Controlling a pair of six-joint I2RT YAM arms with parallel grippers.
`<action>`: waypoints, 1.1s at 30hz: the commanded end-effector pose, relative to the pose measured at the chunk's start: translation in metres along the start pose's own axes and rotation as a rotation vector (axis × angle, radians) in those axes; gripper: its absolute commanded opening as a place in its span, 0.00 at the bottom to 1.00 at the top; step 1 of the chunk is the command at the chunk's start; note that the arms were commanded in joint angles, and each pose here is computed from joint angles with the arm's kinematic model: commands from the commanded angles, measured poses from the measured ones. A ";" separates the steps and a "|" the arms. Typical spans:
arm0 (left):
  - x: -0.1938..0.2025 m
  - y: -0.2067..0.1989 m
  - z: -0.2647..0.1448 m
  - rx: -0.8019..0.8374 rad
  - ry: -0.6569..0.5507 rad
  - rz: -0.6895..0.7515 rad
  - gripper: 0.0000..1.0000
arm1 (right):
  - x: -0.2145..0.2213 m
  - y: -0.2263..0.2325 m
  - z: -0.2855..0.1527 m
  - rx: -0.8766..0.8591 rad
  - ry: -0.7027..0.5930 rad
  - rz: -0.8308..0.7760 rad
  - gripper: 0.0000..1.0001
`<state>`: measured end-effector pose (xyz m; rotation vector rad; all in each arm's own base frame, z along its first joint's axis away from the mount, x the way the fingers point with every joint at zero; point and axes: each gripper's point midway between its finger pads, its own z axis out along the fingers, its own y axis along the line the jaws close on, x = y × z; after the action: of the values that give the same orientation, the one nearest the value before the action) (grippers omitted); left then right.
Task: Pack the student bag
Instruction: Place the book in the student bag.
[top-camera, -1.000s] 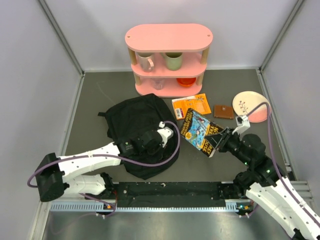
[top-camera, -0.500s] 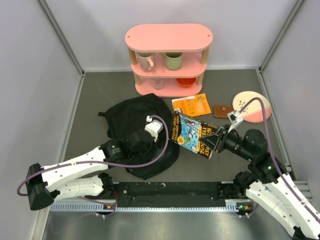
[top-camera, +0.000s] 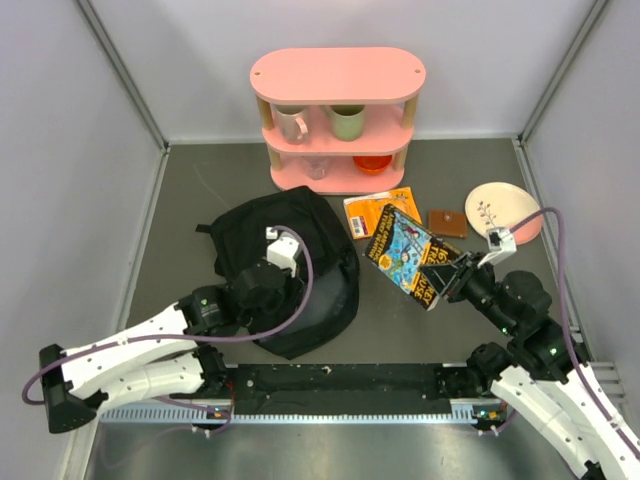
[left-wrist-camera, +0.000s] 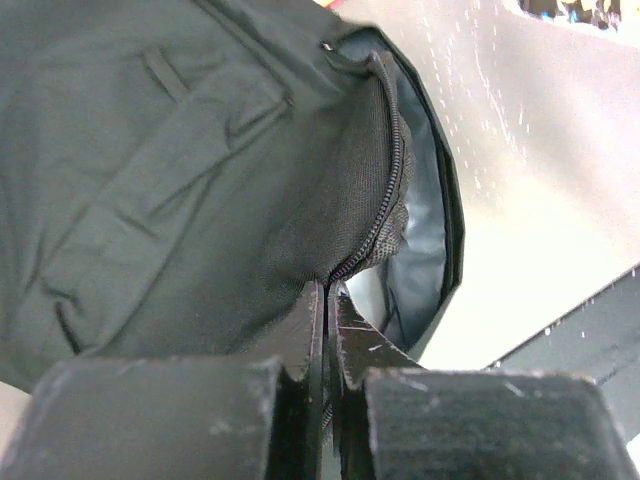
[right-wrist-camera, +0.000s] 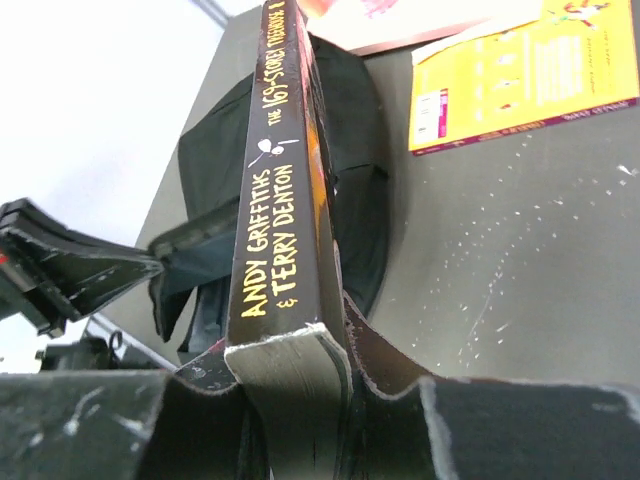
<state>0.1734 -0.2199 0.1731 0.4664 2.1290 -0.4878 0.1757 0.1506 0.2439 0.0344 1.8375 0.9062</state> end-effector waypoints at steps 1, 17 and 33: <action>-0.078 0.011 -0.027 -0.068 -0.261 -0.072 0.00 | -0.046 0.004 -0.021 0.039 -0.203 0.116 0.00; -0.166 0.006 -0.063 -0.103 -0.446 -0.048 0.00 | 0.008 0.070 -0.032 -0.271 0.162 0.321 0.00; -0.170 -0.004 -0.064 -0.057 -0.447 -0.106 0.00 | 0.053 0.087 -0.007 -0.503 0.352 0.589 0.00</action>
<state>0.2184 -0.2103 0.2996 0.2966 1.8503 -0.4034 0.1155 0.2253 0.1992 0.2093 2.0988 1.7108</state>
